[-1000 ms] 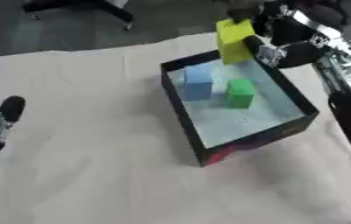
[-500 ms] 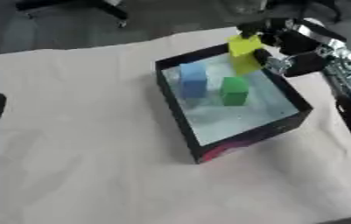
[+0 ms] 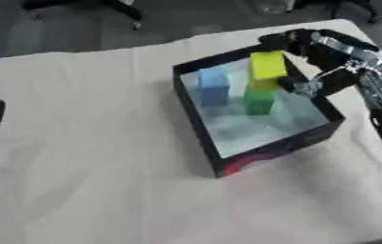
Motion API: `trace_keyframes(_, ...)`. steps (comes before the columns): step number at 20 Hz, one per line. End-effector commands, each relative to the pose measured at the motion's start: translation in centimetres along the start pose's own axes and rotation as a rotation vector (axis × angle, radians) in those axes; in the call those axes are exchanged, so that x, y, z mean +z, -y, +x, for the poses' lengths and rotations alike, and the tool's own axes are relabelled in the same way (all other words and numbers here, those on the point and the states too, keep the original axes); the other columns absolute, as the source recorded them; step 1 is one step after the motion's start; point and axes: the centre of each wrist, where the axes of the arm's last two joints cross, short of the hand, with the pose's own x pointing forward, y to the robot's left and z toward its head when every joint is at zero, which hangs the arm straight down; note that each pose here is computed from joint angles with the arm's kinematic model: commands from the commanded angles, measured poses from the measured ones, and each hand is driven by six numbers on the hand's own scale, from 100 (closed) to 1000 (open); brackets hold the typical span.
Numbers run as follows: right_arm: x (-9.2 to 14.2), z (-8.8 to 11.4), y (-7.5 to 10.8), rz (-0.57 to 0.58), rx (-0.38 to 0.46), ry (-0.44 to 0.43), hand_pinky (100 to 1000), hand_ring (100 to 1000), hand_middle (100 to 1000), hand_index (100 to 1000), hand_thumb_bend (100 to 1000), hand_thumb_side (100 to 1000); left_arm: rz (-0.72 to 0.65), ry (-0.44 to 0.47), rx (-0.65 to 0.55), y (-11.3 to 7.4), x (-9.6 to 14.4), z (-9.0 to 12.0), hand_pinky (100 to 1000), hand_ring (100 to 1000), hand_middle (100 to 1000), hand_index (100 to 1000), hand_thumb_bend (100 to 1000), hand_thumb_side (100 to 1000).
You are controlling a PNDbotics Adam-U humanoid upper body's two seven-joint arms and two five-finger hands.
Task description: Pick up the objects with one hand, pass them to the other hand, and then place them into the box on the other side of the table.
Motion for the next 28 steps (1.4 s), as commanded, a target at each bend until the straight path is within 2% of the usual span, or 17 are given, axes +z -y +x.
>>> trace_keyframes(1, 0.5, 1.3, 1.9, 0.048, 0.099, 0.057, 1000, 1000, 895, 1000, 294, 100, 0.020, 0.035, -0.021, -0.9, -0.6, 0.5, 823, 699, 701, 804, 699, 593)
trace_keyframes(4, 1.0, 0.8, 1.7, 0.071, 0.116, 0.082, 1000, 1000, 907, 1000, 194, 100, 0.021, 0.034, -0.021, -0.9, -0.6, 0.5, 823, 699, 700, 804, 696, 598)
trace_keyframes(6, 1.3, 0.5, 1.6, 0.075, 0.113, 0.090, 1000, 1000, 909, 1000, 163, 100, 0.022, 0.032, -0.020, -0.9, -0.6, 0.5, 824, 699, 700, 804, 693, 599)
trace_keyframes(7, 1.4, 0.3, 1.6, 0.072, 0.106, 0.092, 1000, 1000, 911, 1000, 106, 100, 0.022, 0.032, -0.020, -0.9, -0.6, 0.5, 824, 699, 700, 804, 689, 601)
trace_keyframes(11, 1.2, 0.2, 1.4, 0.031, 0.041, 0.103, 1000, 1000, 934, 1000, 100, 100, 0.028, 0.033, -0.020, -1.1, -0.7, 0.5, 825, 700, 702, 806, 655, 607)
trace_keyframes(13, 0.7, 0.7, 1.2, 0.005, 0.008, 0.126, 1000, 1000, 966, 1000, 100, 248, 0.034, 0.037, -0.021, -1.3, -0.9, 0.6, 825, 700, 703, 809, 589, 601)
trace_keyframes(14, 0.4, 1.0, 1.1, -0.003, -0.009, 0.139, 1000, 1000, 977, 1000, 100, 268, 0.037, 0.039, -0.021, -1.3, -1.0, 0.6, 824, 699, 704, 811, 578, 601)
trace_keyframes(16, -0.2, 1.8, 1.0, -0.014, -0.031, 0.173, 1000, 1000, 993, 1000, 100, 112, 0.042, 0.042, -0.020, -1.5, -1.2, 0.7, 824, 698, 706, 818, 533, 593)
trace_keyframes(19, -0.9, 3.2, 1.1, -0.036, -0.047, 0.239, 1000, 1000, 995, 1000, 100, 100, 0.042, 0.048, -0.017, -1.8, -1.5, 0.9, 824, 699, 713, 828, 523, 574)
trace_keyframes(23, -0.9, 4.8, 1.5, -0.049, -0.035, 0.322, 1000, 1000, 987, 1000, 100, 100, 0.007, 0.068, -0.021, -2.1, -2.0, 1.3, 833, 711, 733, 846, 475, 493)
trace_keyframes(28, -0.2, 5.2, 2.0, -0.053, -0.057, 0.370, 1000, 1000, 994, 1000, 100, 100, -0.035, 0.092, -0.025, -2.7, -2.5, 2.0, 835, 713, 735, 848, 471, 500)
